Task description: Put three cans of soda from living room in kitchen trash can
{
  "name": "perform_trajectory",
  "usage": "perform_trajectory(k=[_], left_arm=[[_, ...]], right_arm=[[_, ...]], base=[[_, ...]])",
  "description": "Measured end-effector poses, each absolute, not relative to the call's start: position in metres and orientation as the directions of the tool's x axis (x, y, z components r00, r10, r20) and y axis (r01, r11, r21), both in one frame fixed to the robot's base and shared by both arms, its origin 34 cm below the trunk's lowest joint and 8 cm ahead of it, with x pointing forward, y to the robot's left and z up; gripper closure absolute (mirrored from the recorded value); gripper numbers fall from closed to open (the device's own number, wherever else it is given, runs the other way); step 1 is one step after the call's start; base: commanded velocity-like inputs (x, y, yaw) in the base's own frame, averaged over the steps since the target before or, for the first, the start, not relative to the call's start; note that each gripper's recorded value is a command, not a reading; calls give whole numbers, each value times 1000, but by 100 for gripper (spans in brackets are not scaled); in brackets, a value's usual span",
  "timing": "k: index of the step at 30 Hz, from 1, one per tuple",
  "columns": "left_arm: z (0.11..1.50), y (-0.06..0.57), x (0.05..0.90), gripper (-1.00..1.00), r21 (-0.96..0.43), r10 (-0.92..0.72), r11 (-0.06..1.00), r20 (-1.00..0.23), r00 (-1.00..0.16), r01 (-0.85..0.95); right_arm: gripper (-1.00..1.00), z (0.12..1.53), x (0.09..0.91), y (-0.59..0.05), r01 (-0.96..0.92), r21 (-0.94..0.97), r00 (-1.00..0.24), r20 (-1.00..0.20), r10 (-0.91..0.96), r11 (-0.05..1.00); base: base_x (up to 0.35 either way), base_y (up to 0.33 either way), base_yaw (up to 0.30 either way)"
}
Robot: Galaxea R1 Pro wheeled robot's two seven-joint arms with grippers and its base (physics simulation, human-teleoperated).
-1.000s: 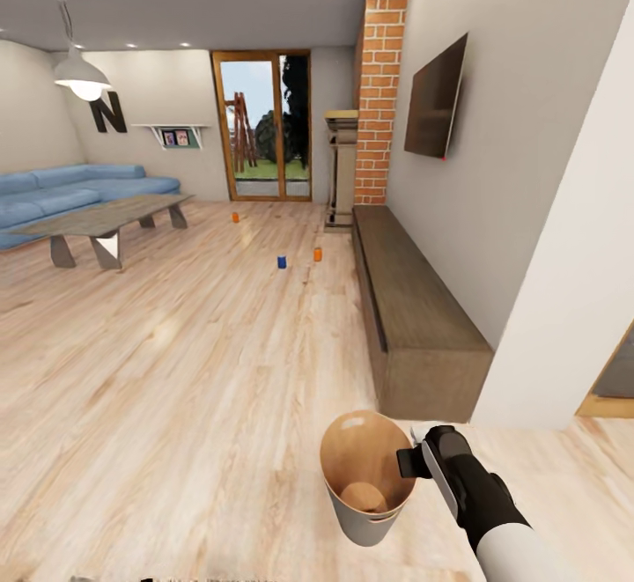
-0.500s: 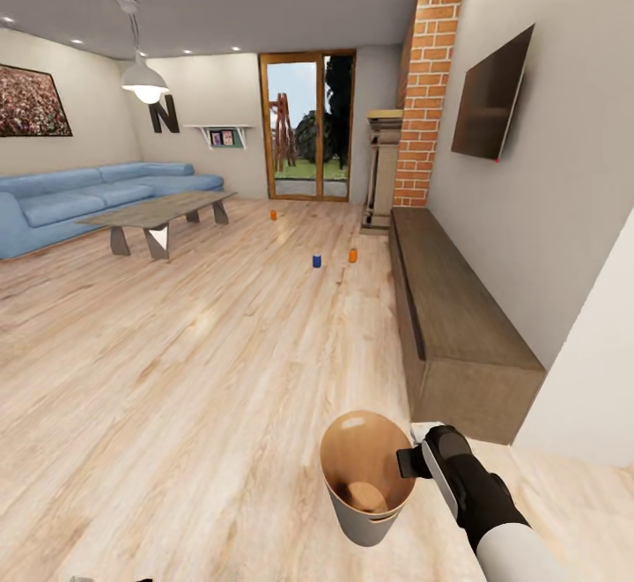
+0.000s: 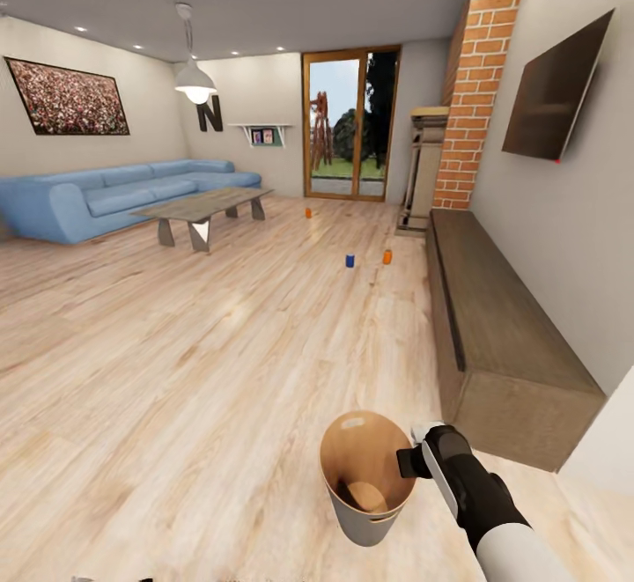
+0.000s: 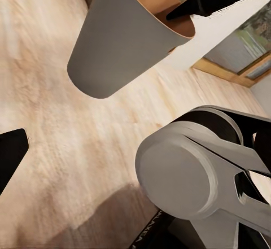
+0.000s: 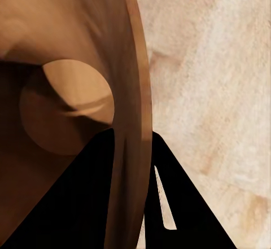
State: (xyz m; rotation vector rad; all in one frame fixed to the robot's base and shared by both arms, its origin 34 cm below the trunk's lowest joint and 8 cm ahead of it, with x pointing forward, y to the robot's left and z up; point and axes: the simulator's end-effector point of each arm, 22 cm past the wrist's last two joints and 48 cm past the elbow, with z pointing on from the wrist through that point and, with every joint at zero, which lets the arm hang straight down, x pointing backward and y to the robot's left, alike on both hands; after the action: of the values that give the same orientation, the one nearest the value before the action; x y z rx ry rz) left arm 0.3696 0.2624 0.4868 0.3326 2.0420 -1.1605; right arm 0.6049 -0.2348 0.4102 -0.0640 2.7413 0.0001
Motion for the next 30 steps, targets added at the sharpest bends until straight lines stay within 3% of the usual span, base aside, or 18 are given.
perform_trajectory(k=[30], left_arm=[[479,262,367,-100,-642,-133,555,-697,-705,530]], right_arm=[[100,396,600,-235,-45,-8,-931,-362,-45,999]], base=[[1,0,239]])
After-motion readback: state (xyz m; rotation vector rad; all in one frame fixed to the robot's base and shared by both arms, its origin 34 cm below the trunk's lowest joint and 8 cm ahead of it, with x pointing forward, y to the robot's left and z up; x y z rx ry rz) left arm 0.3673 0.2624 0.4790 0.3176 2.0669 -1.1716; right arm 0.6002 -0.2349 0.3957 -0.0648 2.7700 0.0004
